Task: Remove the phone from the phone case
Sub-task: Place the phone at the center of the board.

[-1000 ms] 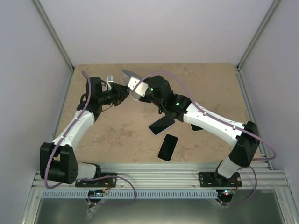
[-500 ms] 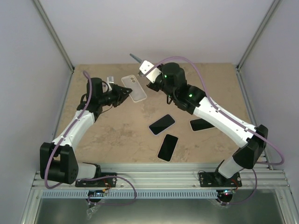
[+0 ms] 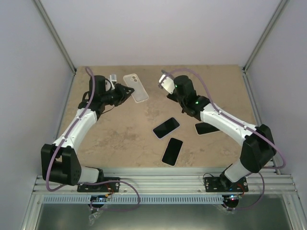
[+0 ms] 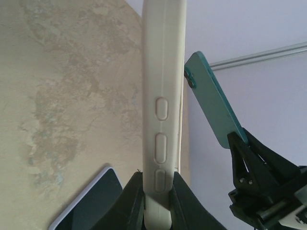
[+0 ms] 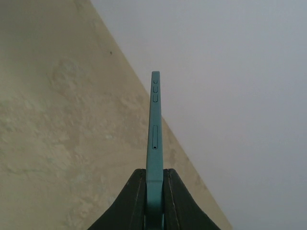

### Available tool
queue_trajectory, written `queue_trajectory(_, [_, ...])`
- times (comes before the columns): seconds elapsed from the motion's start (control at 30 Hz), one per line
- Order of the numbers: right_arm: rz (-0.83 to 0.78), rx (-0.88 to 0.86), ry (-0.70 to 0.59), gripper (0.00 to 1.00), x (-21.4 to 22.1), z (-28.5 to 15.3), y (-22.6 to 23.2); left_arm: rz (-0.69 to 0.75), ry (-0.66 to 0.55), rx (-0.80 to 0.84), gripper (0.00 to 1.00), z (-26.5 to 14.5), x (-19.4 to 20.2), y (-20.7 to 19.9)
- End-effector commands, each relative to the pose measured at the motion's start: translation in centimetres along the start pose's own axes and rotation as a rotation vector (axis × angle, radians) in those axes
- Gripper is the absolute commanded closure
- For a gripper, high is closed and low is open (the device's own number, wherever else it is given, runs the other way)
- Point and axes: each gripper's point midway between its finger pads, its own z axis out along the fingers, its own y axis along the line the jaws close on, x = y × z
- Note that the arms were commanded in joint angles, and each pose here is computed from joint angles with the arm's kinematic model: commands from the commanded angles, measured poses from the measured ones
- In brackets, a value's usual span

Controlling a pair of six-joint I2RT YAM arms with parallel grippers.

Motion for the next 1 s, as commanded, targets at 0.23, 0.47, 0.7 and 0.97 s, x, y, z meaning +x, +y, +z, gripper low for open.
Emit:
queue_trajectory(0.23, [-0.047, 0.122, 0.056, 0.99, 4.6, 3.0, 1.6, 0.1, -0.03, -0.053, 1.0, -0.4, -1.5, -0.7])
queue_trajectory(0.47, [-0.047, 0.114, 0.098, 1.0, 6.4, 5.4, 3.9, 0.103, -0.046, -0.062, 1.0, -0.6, -1.6, -0.4])
queue_trajectory(0.7, [-0.061, 0.068, 0.143, 1.0, 8.1, 6.9, 6.6, 0.111, -0.061, -0.072, 1.0, -0.9, -1.7, -0.2])
queue_trajectory(0.97, [-0.088, 0.059, 0.164, 0.99, 9.1, 7.9, 8.7, 0.106, -0.068, -0.067, 1.0, -0.9, -1.7, -0.2])
